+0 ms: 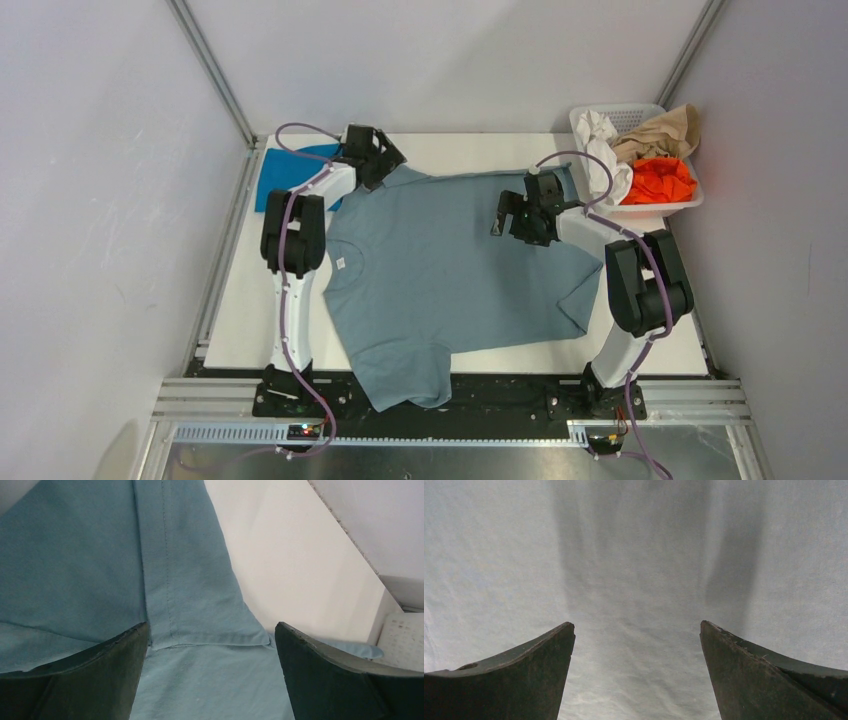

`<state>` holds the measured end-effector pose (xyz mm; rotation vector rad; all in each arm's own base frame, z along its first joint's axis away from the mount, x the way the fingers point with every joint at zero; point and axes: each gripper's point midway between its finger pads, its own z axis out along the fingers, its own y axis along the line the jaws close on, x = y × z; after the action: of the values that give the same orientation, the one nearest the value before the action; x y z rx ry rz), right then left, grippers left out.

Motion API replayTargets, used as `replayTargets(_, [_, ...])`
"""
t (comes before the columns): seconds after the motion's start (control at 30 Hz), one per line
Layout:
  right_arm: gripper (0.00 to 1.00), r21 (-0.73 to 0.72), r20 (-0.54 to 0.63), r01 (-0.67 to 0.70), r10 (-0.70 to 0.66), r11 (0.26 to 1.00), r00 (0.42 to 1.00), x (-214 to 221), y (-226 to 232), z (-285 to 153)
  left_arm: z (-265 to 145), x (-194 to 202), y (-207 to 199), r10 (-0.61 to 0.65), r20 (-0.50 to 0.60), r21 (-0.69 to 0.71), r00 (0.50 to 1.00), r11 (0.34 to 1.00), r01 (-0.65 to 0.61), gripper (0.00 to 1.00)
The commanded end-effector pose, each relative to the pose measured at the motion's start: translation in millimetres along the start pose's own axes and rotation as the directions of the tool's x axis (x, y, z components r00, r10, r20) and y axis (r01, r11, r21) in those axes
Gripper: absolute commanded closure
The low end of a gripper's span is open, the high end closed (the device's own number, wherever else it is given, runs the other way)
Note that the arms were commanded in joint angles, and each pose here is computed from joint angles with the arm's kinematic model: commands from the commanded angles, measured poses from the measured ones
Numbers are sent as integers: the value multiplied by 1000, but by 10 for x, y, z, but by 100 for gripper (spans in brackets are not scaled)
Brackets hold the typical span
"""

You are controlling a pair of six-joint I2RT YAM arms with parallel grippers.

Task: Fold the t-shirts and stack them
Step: Flatten out the tshirt

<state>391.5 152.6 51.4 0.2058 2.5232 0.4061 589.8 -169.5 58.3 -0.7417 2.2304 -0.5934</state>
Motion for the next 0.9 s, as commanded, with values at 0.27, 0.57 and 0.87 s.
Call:
replayTargets(0.27, [1, 30, 36, -9, 8, 999, 999, -50, -60, -16, 56, 60, -140, -79, -4, 43, 997, 996, 79, 0])
replayTargets(0.57, [1, 40, 33, -4, 3, 999, 999, -24, -92, 46, -8, -128, -318, -98, 65, 86, 993, 992, 92, 16])
replayTargets(0.87, [1, 59, 45, -11, 9, 998, 999, -61, -143, -3, 105, -126, -208, -115, 82, 51, 990, 993, 111, 51])
